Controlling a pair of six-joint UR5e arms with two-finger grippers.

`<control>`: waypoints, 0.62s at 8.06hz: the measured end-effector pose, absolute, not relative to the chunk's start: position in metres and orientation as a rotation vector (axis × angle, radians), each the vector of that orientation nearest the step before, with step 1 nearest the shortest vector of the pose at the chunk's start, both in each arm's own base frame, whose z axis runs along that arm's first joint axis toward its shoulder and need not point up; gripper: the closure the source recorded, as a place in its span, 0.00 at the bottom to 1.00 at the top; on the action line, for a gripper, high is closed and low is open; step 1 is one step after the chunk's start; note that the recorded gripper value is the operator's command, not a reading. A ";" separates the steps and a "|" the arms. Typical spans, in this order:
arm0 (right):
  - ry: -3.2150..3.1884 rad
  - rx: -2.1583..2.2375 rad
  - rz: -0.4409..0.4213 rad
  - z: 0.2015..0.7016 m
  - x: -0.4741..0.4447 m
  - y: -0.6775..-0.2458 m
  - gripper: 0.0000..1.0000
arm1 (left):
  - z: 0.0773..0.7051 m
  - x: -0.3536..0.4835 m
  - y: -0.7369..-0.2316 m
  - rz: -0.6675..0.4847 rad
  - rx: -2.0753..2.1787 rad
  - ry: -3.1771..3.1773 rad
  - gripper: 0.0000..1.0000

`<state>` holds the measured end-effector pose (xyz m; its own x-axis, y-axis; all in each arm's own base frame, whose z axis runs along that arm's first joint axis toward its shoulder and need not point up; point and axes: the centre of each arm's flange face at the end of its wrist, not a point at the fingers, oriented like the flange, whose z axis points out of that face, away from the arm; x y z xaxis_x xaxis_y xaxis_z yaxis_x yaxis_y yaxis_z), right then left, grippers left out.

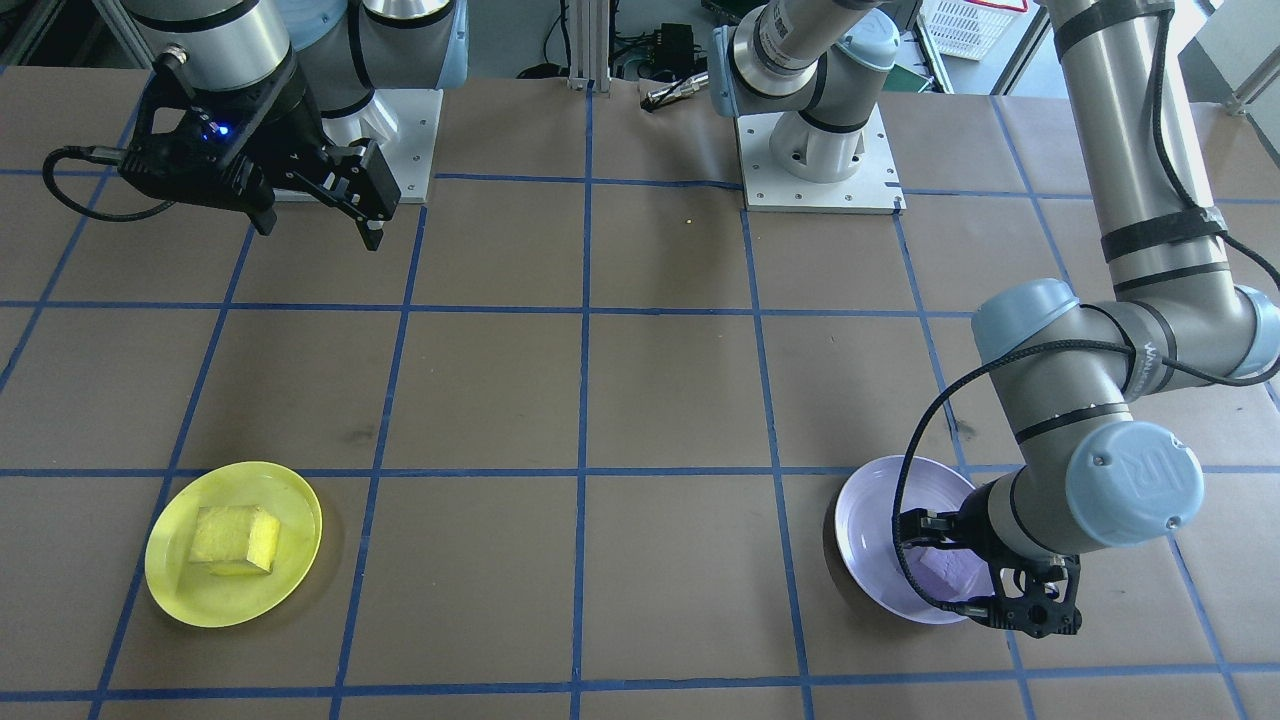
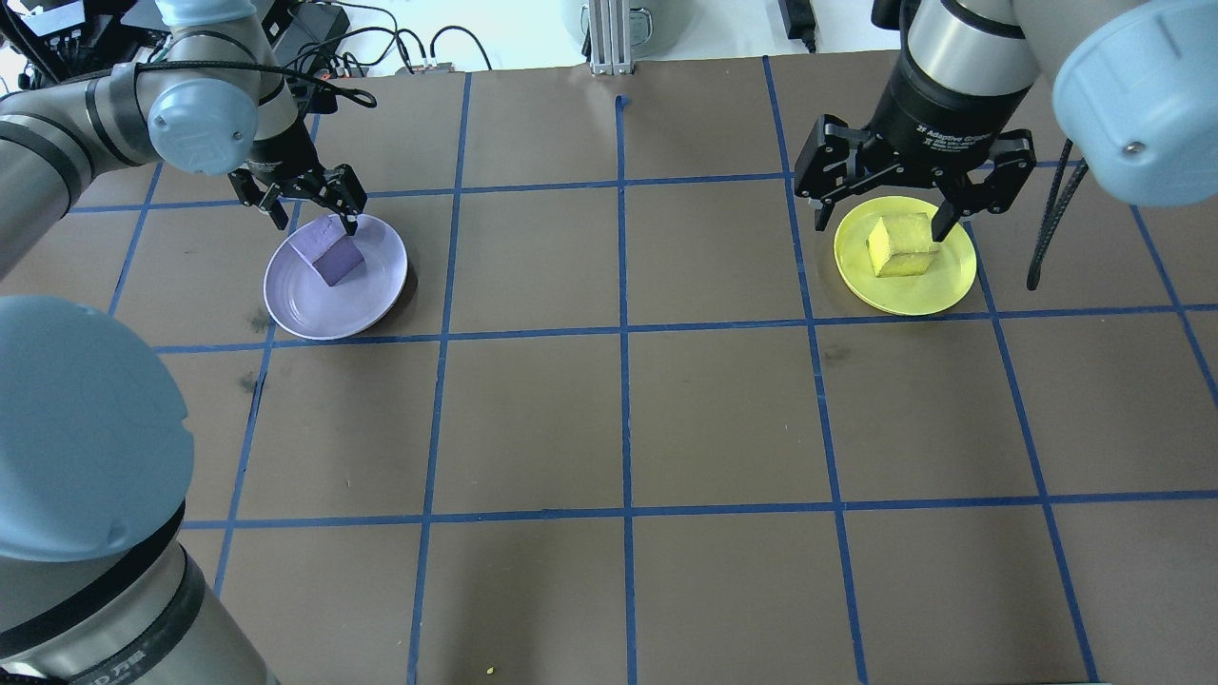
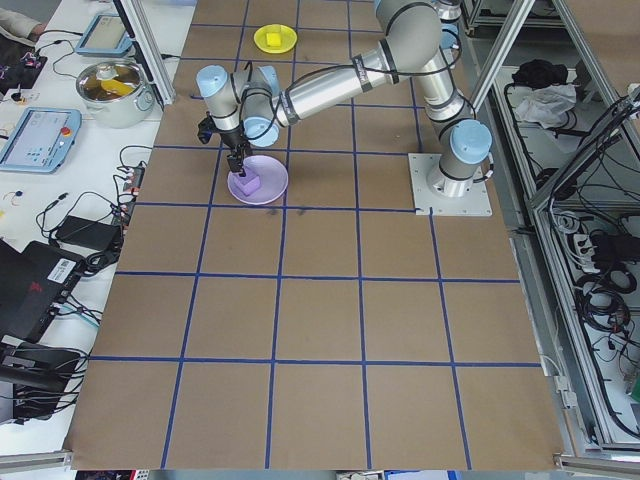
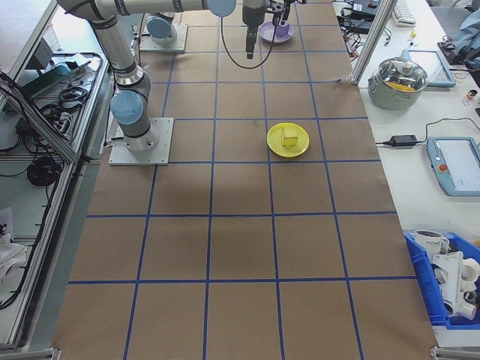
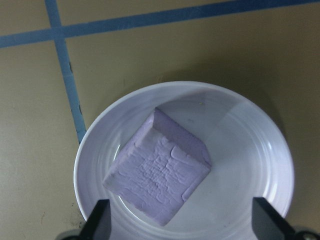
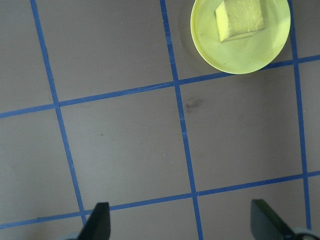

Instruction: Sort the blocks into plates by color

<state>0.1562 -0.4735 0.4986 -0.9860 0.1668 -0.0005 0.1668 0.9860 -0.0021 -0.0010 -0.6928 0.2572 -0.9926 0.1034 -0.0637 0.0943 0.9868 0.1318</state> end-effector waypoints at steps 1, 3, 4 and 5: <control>3.130 0.263 -0.003 0.499 0.156 -0.474 0.00 | 0.279 -0.005 -0.689 0.153 0.108 3.060 0.00; 3.130 0.263 -0.003 0.499 0.156 -0.474 0.00 | 0.339 -0.022 -0.668 0.088 -0.001 3.057 0.00; 3.130 0.264 -0.003 0.499 0.156 -0.474 0.00 | 0.370 -0.037 -0.654 0.050 -0.016 3.053 0.00; 3.130 0.265 -0.003 0.499 0.156 -0.474 0.00 | 0.398 -0.056 -0.640 0.015 -0.033 3.051 0.00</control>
